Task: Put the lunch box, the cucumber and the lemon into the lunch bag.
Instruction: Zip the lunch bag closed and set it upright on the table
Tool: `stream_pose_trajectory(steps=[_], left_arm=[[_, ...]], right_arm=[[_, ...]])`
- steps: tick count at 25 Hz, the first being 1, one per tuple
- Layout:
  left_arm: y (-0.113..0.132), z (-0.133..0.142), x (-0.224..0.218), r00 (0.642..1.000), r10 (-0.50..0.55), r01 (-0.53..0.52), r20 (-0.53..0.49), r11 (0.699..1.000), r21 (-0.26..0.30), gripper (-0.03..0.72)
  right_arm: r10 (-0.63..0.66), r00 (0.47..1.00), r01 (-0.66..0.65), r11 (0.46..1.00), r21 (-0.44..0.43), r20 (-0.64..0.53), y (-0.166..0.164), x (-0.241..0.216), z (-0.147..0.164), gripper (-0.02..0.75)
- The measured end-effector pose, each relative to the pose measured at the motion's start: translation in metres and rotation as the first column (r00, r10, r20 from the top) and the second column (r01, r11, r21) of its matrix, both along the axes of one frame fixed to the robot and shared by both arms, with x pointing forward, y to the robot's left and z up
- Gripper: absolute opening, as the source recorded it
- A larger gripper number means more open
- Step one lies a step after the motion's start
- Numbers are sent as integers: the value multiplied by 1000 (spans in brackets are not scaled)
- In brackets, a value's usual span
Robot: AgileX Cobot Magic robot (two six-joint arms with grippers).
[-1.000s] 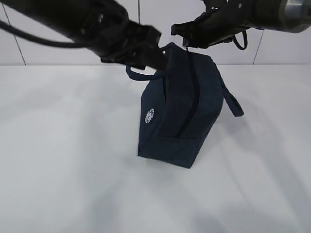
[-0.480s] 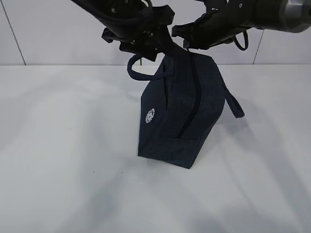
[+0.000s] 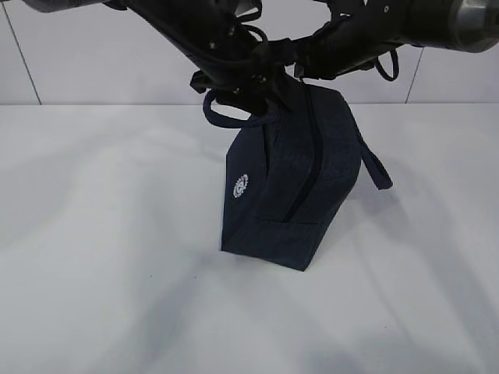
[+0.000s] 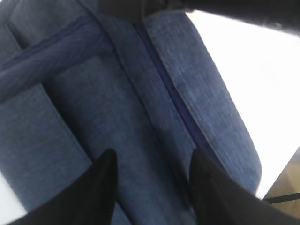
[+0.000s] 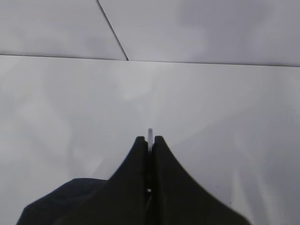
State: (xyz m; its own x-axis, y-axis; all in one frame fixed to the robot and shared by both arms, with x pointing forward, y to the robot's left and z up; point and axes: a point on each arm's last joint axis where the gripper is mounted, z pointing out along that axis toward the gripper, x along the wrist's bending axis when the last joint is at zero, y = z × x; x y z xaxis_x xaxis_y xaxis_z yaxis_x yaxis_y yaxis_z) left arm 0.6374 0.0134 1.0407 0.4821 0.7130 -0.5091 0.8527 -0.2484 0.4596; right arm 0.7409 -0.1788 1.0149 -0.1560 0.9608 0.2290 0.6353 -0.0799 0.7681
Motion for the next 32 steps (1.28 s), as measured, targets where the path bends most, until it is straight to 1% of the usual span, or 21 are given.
stream_pose_trajectory(steps=[2,3,5,7,8,13,16,21,26,28,32], left_arm=[[-1,-6,1,1000,-2,2,-16,1000,2,294],[-2,-9,2,1000,-3,3,-22,1000,6,235],[-2,-11,2,1000,-6,6,-26,1000,9,87],[-2,-11,2,999,-30,30,-14,999,16,17],[-2,-11,1,999,-44,44,-8,999,21,4],[0,-11,-1,993,-120,120,10,992,49,-6],[2,-13,-4,986,-168,168,5,983,70,-8],[4,-15,-11,968,-247,250,-42,963,98,-8],[6,-15,-12,964,-263,267,-48,957,112,-8],[8,-13,-12,963,-268,271,-41,953,132,-8],[15,-5,-14,959,-282,280,-18,940,193,-8]], right_arm=[[3,1000,-3,1000,-4,1,0,0,0,17],[3,1000,-3,1000,-4,1,0,0,0,18],[3,1000,-3,1000,-4,1,0,0,0,18],[3,1000,-3,1000,-4,1,0,0,0,18],[4,1000,-4,1000,-6,-1,0,0,0,18],[6,1000,-6,1000,-7,-7,0,-1,-1,18],[8,1000,-8,1000,-11,-20,0,1,-7,18],[9,999,-10,1000,-15,-43,1,2,-15,18],[13,997,-15,1000,-22,-81,1,2,-26,18],[17,995,-20,999,-26,-102,1,2,-30,18],[22,990,-27,999,-31,-137,2,1,-37,18]])
